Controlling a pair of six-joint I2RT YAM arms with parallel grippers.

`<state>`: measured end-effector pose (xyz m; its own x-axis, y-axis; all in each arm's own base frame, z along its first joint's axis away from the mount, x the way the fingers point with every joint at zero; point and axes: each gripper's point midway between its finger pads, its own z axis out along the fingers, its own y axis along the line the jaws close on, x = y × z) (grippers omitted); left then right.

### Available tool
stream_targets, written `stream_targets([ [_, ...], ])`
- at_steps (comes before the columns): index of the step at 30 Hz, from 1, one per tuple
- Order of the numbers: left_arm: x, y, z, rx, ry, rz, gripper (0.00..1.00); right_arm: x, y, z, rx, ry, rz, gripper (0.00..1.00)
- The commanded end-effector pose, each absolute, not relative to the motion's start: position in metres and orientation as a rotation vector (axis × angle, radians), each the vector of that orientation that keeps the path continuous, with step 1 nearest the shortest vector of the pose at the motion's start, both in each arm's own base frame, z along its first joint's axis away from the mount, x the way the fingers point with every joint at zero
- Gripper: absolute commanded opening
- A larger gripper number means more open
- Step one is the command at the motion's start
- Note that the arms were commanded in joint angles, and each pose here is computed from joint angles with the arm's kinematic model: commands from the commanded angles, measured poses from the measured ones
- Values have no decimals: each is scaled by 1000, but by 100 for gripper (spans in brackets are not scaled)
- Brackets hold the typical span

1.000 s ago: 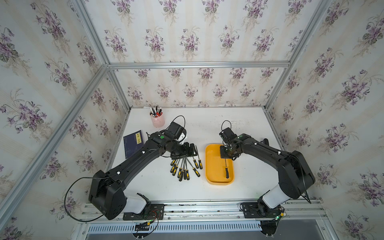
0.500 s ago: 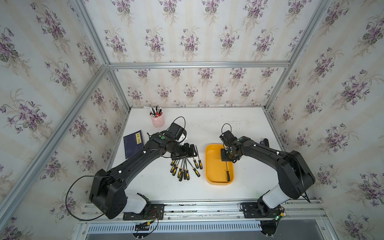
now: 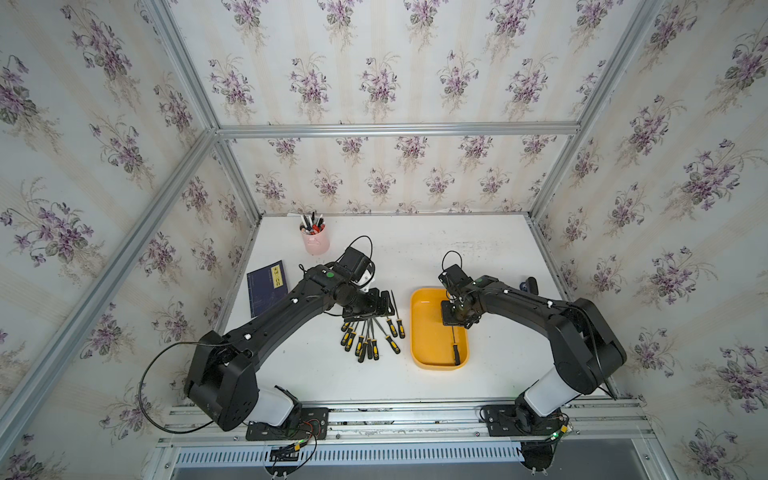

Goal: Put the file tool into the storage box
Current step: Place the file tool in the storage box.

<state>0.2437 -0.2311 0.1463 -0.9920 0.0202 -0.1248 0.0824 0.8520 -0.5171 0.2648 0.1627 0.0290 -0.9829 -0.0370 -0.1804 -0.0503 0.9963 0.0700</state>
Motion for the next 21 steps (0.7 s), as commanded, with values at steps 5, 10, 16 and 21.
stream_targets([
  [5, 247, -231, 146, 95, 2898, -812, 91, 266, 162, 23, -42, 2960, 98, 0],
  [10, 248, -231, 147, 97, 2897, -810, 91, 266, 163, 22, -35, 2961, 99, 0],
  [16, 249, -231, 148, 95, 2894, -810, 91, 269, 163, 24, -34, 2955, 95, 8],
  [21, 250, -231, 147, 99, 2894, -806, 92, 269, 163, 25, -31, 2953, 90, 12],
])
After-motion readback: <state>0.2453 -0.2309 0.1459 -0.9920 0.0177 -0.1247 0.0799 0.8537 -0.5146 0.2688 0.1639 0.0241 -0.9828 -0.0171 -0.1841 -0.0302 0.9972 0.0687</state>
